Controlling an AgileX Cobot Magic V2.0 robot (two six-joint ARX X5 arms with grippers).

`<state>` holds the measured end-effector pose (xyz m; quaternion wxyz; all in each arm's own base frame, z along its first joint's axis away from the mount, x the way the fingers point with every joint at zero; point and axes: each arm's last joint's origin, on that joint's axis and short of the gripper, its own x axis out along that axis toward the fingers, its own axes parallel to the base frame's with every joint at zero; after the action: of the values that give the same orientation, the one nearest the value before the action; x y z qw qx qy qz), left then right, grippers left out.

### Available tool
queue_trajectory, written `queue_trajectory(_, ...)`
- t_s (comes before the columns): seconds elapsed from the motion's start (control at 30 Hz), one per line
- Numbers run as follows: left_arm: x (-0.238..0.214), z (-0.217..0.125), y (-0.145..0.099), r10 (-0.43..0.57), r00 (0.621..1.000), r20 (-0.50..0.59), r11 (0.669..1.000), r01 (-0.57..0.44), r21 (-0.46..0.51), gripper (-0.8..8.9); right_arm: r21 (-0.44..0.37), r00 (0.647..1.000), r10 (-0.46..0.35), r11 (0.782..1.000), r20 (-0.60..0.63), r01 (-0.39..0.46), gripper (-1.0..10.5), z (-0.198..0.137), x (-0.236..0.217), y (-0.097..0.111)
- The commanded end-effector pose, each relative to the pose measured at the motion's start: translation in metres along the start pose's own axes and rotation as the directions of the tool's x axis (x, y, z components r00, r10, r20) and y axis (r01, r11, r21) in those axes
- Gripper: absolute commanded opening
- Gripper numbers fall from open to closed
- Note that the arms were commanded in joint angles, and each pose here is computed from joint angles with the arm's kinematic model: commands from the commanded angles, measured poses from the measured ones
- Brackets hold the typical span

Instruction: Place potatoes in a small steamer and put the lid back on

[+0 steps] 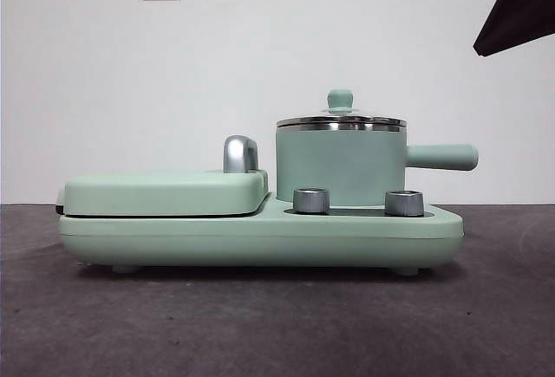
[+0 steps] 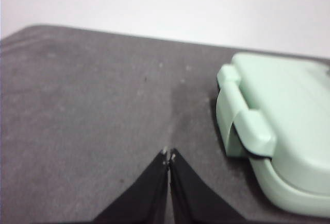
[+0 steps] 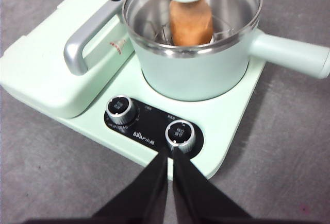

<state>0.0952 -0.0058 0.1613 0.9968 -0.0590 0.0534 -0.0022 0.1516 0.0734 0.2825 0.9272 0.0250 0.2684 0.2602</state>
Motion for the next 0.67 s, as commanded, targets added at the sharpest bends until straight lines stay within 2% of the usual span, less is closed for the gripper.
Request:
queue_trajectory(0.03, 0.001, -0.004, 0.000, -0.004, 1.000, -0.007, 1.000, 0.004, -0.005, 0.06, -0.013, 1.000, 0.008, 1.000, 0.018, -0.008, 0.1, 0.003, 0.001, 0.001)
queue_trajectory(0.3, 0.001, -0.004, 0.000, -0.004, 1.000, -0.007, 1.000, 0.004, -0.005, 0.06, -0.023, 0.999, 0.006, 1.000, 0.033, -0.005, 0.1, 0.004, 0.000, 0.001)
queue_trajectory(0.33, 0.001, -0.004, 0.000, -0.004, 1.000, -0.007, 1.000, 0.004, -0.005, 0.06, -0.110, 0.999, -0.022, 0.994, 0.048, 0.027, 0.1, 0.004, -0.004, 0.000)
queue_trajectory(0.37, 0.001, -0.004, 0.000, -0.004, 1.000, -0.007, 1.000, 0.004, -0.005, 0.06, -0.156, 0.996, -0.056, 0.986, 0.072, 0.067, 0.1, 0.003, -0.010, -0.002)
queue_trajectory(0.43, 0.001, -0.004, 0.000, -0.004, 1.000, -0.007, 1.000, 0.004, -0.005, 0.06, -0.184, 0.989, -0.072, 0.978, 0.130, 0.095, 0.1, -0.002, -0.015, -0.006)
queue_trajectory(0.5, 0.001, -0.004, 0.000, -0.004, 1.000, -0.007, 1.000, 0.004, -0.005, 0.06, -0.175, 0.970, -0.107, 0.973, 0.218, 0.147, 0.1, -0.017, -0.020, -0.014)
queue_trajectory(0.67, 0.001, -0.004, 0.000, -0.004, 1.000, -0.007, 1.000, 0.004, -0.005, 0.06, -0.106, 0.893, -0.207, 0.957, 0.401, 0.269, 0.1, -0.072, -0.021, -0.034)
